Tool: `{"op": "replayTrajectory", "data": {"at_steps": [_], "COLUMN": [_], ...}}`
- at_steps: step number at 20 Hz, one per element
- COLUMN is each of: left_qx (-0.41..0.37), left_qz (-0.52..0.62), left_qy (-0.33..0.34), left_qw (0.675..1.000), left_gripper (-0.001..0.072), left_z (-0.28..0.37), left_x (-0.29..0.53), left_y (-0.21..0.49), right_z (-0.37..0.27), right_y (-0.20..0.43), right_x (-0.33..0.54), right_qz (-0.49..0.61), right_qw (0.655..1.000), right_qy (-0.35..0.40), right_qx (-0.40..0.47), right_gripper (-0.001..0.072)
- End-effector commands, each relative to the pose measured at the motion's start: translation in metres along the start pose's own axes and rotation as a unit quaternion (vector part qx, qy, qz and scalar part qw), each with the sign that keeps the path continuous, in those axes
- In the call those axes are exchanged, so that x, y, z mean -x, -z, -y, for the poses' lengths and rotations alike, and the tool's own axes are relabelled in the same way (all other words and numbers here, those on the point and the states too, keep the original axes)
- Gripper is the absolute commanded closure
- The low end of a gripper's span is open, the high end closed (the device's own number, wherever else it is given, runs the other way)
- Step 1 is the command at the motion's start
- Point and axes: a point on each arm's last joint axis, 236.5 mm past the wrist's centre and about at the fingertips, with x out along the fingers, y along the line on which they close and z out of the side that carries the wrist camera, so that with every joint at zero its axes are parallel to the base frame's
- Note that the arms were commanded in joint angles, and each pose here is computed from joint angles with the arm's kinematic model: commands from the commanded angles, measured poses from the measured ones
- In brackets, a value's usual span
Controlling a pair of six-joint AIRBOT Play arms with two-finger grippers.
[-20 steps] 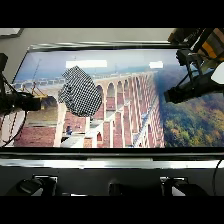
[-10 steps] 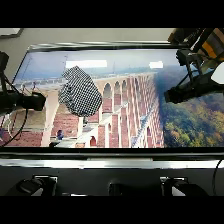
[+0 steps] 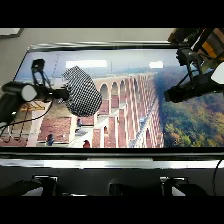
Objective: Fold the clothes and pants, and hang the long-sleeved shirts on hangers.
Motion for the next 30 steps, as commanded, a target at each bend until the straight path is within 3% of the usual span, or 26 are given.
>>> {"op": "replayTrajectory", "data": {"at_steps": [1,7,8,9,10,11,13,15,20,25,27,29,30], "left_qx": [0.024,0.070,0.079,0.087,0.097,0.101,0.104,0.086,-0.019,-0.047,-0.020,0.034,0.051], "left_qz": [-0.015,-0.057,-0.063,-0.068,-0.077,-0.087,-0.099,-0.089,-0.103,-0.145,-0.154,-0.176,-0.180], "left_qy": [0.012,0.034,0.040,0.045,0.053,0.059,0.073,0.091,0.178,0.285,0.295,0.277,0.274], "left_qw": [1.000,0.995,0.994,0.993,0.991,0.989,0.987,0.988,0.978,0.946,0.943,0.944,0.944], "left_gripper": [-0.0006,-0.0001,0.0037,0.0221,0.0564,0.0676,0.0678,0.0679,0.0679,0.0679,0.0679,0.0673,0.0626], "left_z": [0.005,0.018,0.021,0.024,0.028,0.031,0.043,0.062,0.167,0.304,0.339,0.347,0.344], "left_x": [-0.083,-0.151,-0.152,-0.152,-0.148,-0.142,-0.120,-0.082,0.035,0.091,0.074,0.041,0.030], "left_y": [0.000,0.021,0.024,0.025,0.028,0.028,0.021,0.009,0.054,0.151,0.176,0.187,0.183], "right_z": [0.000,0.002,0.002,0.002,0.002,0.002,0.001,0.000,-0.011,-0.006,-0.007,-0.008,-0.008], "right_y": [-0.005,-0.010,-0.010,-0.010,-0.011,-0.012,-0.009,-0.003,0.029,0.072,0.078,0.087,0.095], "right_x": [0.000,0.000,0.000,0.000,0.000,0.000,0.000,0.001,0.029,0.083,0.093,0.089,0.082], "right_qz": [0.010,0.021,0.021,0.021,0.024,0.026,0.020,0.007,-0.027,-0.037,-0.024,-0.032,-0.043], "right_qw": [1.000,1.000,1.000,1.000,1.000,1.000,1.000,1.000,0.998,0.996,0.995,0.995,0.995], "right_qy": [0.001,0.004,0.004,0.004,0.004,0.005,0.003,0.000,-0.002,0.044,0.051,0.051,0.049], "right_qx": [0.000,0.000,0.000,0.000,0.000,0.000,-0.021,-0.030,-0.057,-0.075,-0.078,-0.079,-0.082], "right_gripper": [0.0677,0.0678,0.0678,0.0678,0.0678,0.0678,0.0660,0.0446,0.0430,0.0419,0.0416,0.0335,0.0288]}}
